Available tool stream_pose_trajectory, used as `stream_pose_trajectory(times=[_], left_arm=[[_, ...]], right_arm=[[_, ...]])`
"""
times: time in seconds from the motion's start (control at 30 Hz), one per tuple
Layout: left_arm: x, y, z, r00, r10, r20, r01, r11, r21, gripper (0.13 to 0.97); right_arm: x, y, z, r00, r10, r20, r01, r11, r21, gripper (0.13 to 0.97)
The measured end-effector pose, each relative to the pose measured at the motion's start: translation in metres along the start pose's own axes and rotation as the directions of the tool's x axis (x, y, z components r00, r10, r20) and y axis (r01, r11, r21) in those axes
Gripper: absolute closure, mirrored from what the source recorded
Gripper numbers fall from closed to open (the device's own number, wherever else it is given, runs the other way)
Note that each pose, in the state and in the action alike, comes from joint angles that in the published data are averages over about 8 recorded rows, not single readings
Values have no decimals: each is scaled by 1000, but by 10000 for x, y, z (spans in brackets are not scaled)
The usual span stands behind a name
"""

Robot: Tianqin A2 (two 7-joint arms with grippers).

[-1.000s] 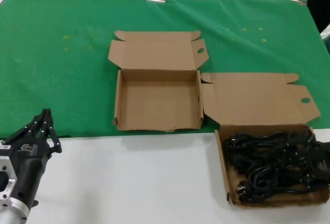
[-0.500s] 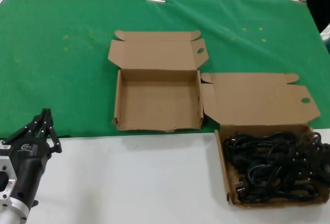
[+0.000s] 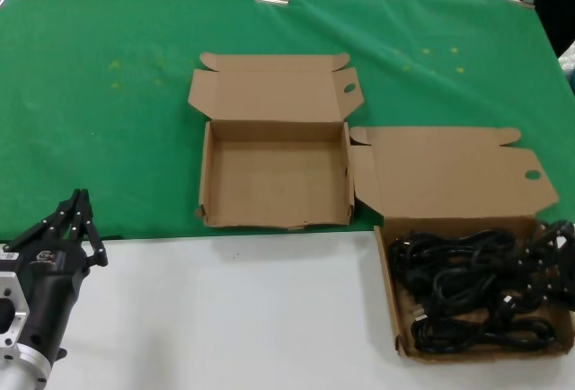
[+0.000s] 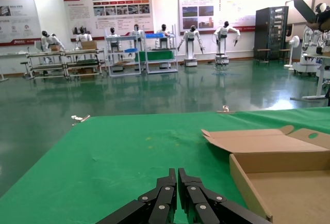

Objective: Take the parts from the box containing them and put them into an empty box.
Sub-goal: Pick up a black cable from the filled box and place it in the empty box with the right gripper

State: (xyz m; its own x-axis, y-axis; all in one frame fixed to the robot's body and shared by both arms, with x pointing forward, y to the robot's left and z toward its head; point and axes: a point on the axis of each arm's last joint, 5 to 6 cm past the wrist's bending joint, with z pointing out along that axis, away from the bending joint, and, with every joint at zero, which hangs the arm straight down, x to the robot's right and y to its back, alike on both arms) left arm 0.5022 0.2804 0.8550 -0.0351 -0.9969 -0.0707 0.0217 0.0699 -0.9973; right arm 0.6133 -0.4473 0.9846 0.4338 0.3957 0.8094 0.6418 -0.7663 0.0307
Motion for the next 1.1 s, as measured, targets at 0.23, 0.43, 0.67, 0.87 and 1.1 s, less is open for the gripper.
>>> stream_pose_trajectory(times=[0.23, 0.43, 0.67, 0.87, 1.1], left_arm=[[0, 0, 0, 1000, 0, 0, 0, 1000, 0, 929], [0, 0, 0, 1000, 0, 0, 0, 1000, 0, 929], [0, 0, 0, 1000, 0, 0, 0, 1000, 0, 929], [0, 0, 0, 1000, 0, 0, 0, 1000, 0, 929], [0, 0, 0, 1000, 0, 0, 0, 1000, 0, 929]], right_arm=[[167, -92, -75, 994, 100, -35, -99, 995, 33, 879], [309, -152, -26, 984, 167, -68, -162, 984, 71, 880], [512, -169, 168, 974, 192, -124, -181, 979, 95, 881], [696, -223, 432, 964, 205, -170, -186, 975, 119, 882], [873, -355, 800, 954, 218, -205, -189, 970, 152, 883]])
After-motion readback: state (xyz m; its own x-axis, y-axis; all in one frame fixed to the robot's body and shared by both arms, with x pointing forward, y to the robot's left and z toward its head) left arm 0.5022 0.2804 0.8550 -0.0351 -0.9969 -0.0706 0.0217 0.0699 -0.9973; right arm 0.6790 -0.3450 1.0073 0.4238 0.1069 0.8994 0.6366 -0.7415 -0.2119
